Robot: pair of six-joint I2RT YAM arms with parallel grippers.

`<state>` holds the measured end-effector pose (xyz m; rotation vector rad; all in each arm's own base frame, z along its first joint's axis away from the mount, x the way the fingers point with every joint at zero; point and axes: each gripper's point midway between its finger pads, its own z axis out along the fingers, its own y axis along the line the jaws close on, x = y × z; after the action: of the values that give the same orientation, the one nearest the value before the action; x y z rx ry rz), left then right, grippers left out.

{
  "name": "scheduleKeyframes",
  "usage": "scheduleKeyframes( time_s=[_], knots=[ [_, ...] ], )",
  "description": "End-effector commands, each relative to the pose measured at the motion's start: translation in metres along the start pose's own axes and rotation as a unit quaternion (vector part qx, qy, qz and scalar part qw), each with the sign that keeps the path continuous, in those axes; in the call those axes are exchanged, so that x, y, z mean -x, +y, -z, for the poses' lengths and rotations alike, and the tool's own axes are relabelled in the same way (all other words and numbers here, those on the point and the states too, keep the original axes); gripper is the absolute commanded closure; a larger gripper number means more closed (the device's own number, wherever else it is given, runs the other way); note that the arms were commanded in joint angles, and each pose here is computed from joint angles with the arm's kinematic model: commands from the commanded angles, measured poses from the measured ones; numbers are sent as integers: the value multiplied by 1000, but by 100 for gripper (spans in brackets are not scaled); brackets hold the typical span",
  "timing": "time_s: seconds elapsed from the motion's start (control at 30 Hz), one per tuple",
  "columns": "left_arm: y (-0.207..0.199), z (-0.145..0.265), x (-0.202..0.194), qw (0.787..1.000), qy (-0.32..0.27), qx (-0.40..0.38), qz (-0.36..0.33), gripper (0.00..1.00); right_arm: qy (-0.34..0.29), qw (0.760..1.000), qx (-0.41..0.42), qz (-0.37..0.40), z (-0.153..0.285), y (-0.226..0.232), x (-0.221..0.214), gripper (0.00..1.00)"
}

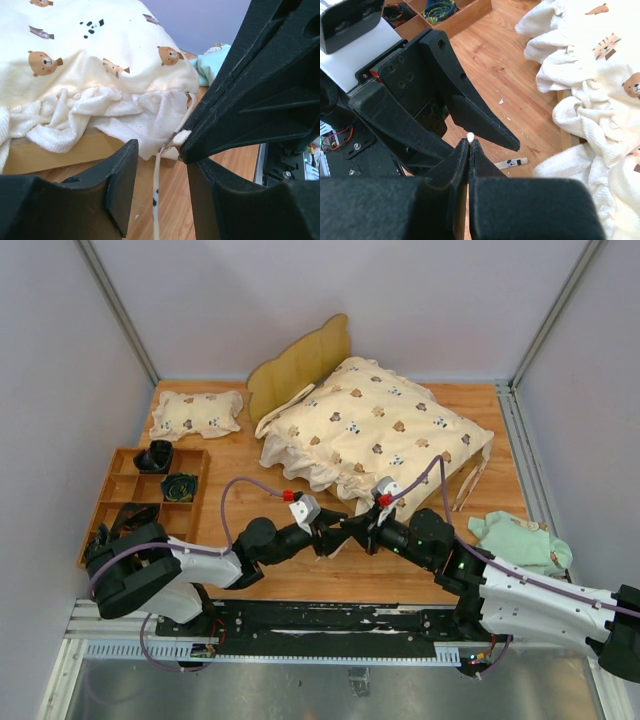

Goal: Set up the pet bed

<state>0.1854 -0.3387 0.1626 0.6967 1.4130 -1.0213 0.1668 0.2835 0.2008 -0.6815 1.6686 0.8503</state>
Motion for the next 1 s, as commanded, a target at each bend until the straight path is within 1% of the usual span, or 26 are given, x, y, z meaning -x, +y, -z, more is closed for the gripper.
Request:
scheduleKeyframes(
  time_s=[0.0, 0.07, 0.1, 0.2, 0.23, 0.27, 0.3, 0.33, 0.37, 0.4, 0.43, 0.5, 0.57, 0.63, 0.67, 0.73, 0.77, 0.8, 0.87, 0.93, 0.97],
  knots=[
    [-4, -10, 38, 997, -76, -2, 3, 53, -30, 999, 5, -7, 0, 6, 22, 100],
    [-7, -10, 38, 997, -80, -11, 8, 53, -28, 1000, 2, -7, 0, 5, 20, 100],
    [-8, -10, 39, 996, -88, -14, 12, 56, -27, 1000, 0, -7, 0, 4, 18, 100],
    [-10, -9, 36, 995, -94, -22, 20, 87, -26, 1000, -5, -7, 0, 2, 16, 100],
    [-11, -10, 34, 995, -90, -24, 21, 94, -26, 1000, -6, -5, 1, 1, 16, 100],
    [-12, -10, 31, 996, -87, -28, 24, 99, -25, 1000, -6, 0, 2, 1, 16, 100],
    [-12, -10, 31, 995, -87, -29, 27, 100, -22, 1000, -7, 8, 3, 0, 16, 99],
    [-11, -9, 32, 995, -90, -26, 31, 100, -17, 1000, -10, 24, 6, -3, 16, 95],
    [-10, -9, 33, 995, -94, -22, 37, 100, -8, 999, -15, 45, 9, -6, 13, 87],
    [-8, -9, 33, 994, -95, -15, 44, 100, 1, 997, -18, 82, 14, -11, 11, 72],
    [-5, -10, 33, 994, -93, -6, 53, 100, 8, 994, -22, 111, 18, -15, 9, 62],
    [-1, -13, 30, 994, -84, 10, 68, 100, 22, 985, -27, 167, 28, -24, 4, 52],
    [3, -16, 28, 994, -77, 21, 78, 100, 44, 977, -32, 207, 35, -30, 0, 48],
    [6, -15, 30, 992, -82, 27, 92, 100, 73, 966, -30, 246, 40, -35, -6, 47],
    [7, -14, 31, 991, -84, 27, 102, 100, 81, 961, -17, 265, 40, -33, -9, 47],
    [11, -12, 36, 987, -91, 26, 129, 100, 76, 952, 25, 296, 34, -22, -15, 46],
    [13, -11, 37, 985, -93, 24, 141, 100, 75, 943, 45, 320, 30, -17, -19, 39],
    [13, -11, 38, 983, -93, 18, 155, 100, 82, 932, 59, 347, 27, -15, -26, 37],
    [11, -11, 41, 980, -93, 2, 175, 100, 101, 904, 63, 410, 21, -16, -39, 38],
    [10, -11, 42, 977, -91, -2, 194, 100, 106, 864, 73, 486, 13, -14, -50, 38],
    [10, -11, 43, 975, -90, -2, 202, 100, 98, 835, 90, 535, 8, -7, -55, 39]
  ],
)
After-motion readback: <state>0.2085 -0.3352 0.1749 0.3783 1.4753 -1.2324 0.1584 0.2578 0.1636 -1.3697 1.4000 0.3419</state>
